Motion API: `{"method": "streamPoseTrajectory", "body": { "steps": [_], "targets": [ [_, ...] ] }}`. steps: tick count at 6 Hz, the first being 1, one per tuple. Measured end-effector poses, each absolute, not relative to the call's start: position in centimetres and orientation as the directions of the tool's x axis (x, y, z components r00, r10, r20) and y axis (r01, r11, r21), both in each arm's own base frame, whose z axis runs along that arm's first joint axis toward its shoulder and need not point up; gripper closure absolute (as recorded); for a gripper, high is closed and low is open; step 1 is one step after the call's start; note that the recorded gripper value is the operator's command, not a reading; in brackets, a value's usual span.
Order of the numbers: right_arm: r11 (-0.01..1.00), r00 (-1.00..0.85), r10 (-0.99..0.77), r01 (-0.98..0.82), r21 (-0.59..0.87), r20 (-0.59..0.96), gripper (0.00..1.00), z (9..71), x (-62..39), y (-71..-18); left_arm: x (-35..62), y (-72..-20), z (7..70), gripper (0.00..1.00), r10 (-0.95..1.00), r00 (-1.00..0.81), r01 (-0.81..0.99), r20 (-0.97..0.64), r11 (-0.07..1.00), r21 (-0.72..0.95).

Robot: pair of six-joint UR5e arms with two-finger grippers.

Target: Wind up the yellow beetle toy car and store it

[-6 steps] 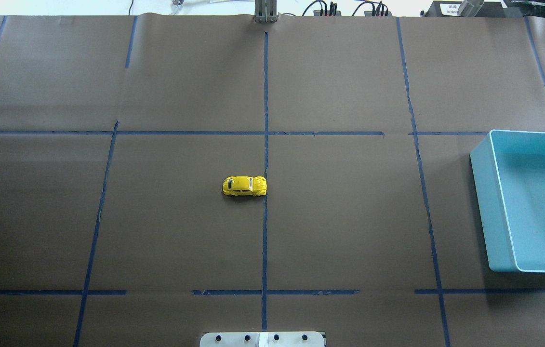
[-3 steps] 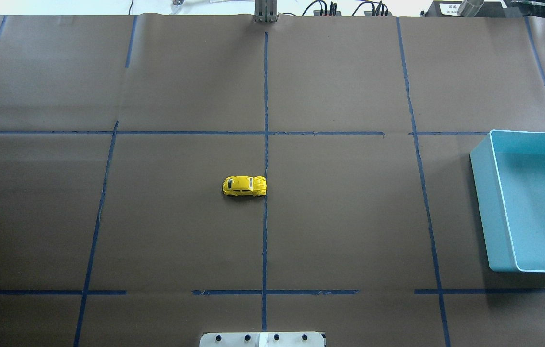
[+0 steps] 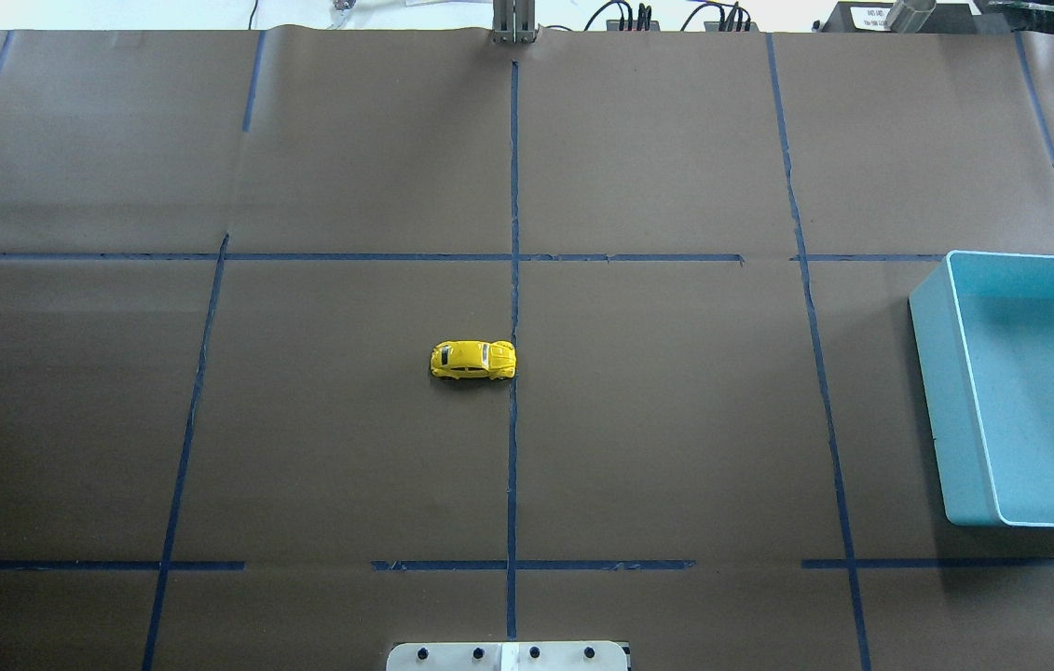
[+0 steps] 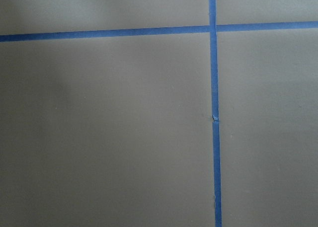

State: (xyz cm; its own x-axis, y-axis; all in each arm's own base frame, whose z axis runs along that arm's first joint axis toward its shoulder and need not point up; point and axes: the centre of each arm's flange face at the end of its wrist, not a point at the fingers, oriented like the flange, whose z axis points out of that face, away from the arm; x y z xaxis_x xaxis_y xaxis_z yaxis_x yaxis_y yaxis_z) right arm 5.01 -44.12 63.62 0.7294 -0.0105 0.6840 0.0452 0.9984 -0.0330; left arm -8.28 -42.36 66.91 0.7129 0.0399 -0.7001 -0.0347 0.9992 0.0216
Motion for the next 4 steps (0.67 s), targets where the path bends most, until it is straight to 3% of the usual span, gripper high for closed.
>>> {"method": "streamPoseTrajectory", "body": {
  "steps": [4],
  "targets": [
    [0.999,0.729,-0.019,0.046,-0.021,0.685,0.00,63.1,5.0,-44.4,-6.3,-44.6,64.9,0.00,0.081,0.711,-0.080,-0.699,0.996,0.034]
  ]
}}
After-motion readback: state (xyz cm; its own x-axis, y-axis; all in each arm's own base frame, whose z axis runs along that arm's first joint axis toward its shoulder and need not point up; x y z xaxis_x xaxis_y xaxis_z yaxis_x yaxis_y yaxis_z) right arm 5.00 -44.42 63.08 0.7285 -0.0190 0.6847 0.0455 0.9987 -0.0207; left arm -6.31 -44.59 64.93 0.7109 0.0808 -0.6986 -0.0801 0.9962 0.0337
